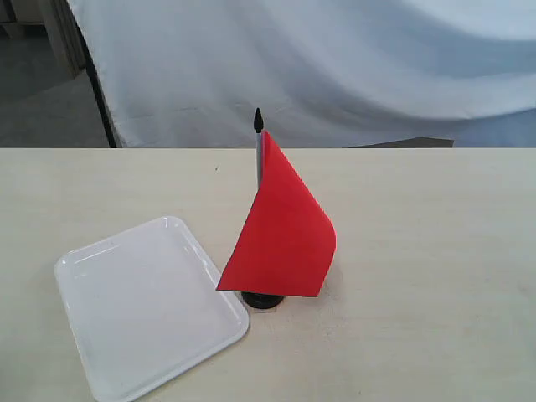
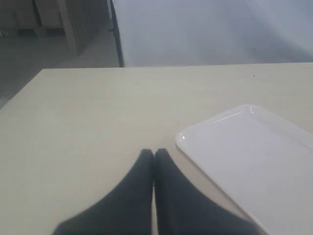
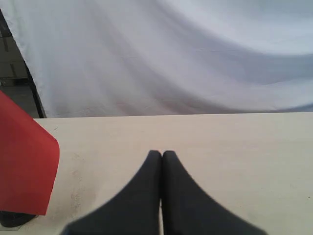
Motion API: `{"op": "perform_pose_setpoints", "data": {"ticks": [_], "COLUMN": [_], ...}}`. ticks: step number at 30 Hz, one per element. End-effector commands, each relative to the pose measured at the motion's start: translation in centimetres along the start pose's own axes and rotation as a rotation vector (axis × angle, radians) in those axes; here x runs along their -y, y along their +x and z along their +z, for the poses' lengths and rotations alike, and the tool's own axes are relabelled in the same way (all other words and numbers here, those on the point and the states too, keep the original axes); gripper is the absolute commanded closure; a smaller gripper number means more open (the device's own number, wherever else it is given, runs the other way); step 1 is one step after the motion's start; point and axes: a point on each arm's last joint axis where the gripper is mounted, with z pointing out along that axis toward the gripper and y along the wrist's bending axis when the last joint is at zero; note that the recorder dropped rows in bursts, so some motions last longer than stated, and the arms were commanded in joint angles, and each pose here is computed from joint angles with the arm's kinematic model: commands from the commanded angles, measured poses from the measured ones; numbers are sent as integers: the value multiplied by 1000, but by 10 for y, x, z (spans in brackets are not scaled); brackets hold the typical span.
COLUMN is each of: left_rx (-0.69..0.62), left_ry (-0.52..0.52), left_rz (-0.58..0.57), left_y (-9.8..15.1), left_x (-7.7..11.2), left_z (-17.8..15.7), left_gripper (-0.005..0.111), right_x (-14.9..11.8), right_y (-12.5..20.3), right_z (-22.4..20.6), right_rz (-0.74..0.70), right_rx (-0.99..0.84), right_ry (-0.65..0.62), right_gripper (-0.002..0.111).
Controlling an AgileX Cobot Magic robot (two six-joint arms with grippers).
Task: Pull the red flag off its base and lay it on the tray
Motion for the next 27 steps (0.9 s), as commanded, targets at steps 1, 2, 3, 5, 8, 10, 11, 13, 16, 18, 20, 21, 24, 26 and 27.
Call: {"op": "perform_pose_setpoints", "data": {"ticks": [1,2,3,5,8,10,11,13,16,18,20,21,24,26,27], "left_rx": [-2,-2,-2,-2,-2,-2,-2,-2,-2,-2,-2,-2,-2,-2,-2], "left_ry": [3,3,3,3,3,3,3,3,3,3,3,3,3,3,3], "left_rz": [-1,-1,-1,-1,-1,-1,-1,-1,-1,-1,-1,-1,-1,-1,-1], "left_y": [1,1,1,1,1,1,1,1,1,1,1,1,1,1,1], "left_x": [0,0,0,0,0,0,0,0,0,0,0,0,0,0,0], "left_z": [0,0,0,0,0,0,0,0,0,0,0,0,0,0,0], "left_gripper": [107,107,107,107,107,107,107,107,107,107,107,107,107,107,107], "right_x": [0,0,0,0,0,0,0,0,0,0,0,0,0,0,0], "right_y": [0,0,0,0,0,0,0,0,0,0,-1,-3,-14,-28,-34], "right_z": [0,0,0,0,0,0,0,0,0,0,0,0,-2,-5,-7], "right_rz": [-4,-4,-4,-4,-4,-4,-4,-4,-4,-4,-4,-4,-4,-3,-3], "right_rx": [9,9,9,9,9,9,9,9,9,9,20,40,169,321,399], "right_ry": [-1,-1,-1,-1,-1,-1,-1,-1,-1,-1,-1,-1,0,2,3], "right_gripper": [109,109,109,109,109,109,109,109,109,109,109,109,109,109,109]}}
